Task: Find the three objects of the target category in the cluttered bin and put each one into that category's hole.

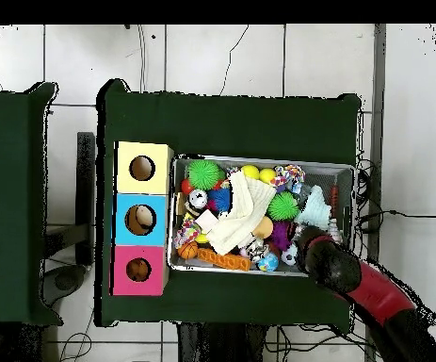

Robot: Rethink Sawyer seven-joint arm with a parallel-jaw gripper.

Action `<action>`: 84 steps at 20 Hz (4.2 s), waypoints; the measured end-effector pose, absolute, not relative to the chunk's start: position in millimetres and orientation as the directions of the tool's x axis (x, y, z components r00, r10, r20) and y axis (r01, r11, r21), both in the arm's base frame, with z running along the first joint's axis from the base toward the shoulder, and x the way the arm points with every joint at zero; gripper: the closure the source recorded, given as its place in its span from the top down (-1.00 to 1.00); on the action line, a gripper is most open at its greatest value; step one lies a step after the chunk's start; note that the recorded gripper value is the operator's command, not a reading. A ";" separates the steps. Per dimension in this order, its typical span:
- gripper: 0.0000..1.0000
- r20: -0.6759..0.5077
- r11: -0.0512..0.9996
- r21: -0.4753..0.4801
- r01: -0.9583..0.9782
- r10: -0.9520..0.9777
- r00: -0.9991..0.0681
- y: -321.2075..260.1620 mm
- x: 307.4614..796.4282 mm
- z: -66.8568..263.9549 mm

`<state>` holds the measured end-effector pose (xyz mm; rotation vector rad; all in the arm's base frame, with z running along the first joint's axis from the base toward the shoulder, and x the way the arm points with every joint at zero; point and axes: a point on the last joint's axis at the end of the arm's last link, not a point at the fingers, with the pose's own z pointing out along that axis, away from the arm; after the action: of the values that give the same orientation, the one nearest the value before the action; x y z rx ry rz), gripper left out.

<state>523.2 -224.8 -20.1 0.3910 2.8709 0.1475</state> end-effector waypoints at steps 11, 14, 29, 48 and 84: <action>1.00 -0.135 0.980 0.037 0.197 0.200 -0.970 -220.1 548.2 -41.2; 1.00 -0.096 0.973 0.050 0.225 0.229 -0.969 -223.0 561.0 -65.6; 1.00 0.166 0.935 0.145 0.325 0.300 -0.939 -254.3 591.5 -67.5; -1.00 0.048 0.950 0.056 0.307 0.304 -0.951 -253.0 577.5 -64.0; -1.00 -0.061 0.944 -0.035 0.327 0.325 -0.944 -235.9 518.0 29.1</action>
<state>518.0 -235.9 29.1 0.5103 3.0442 -0.0693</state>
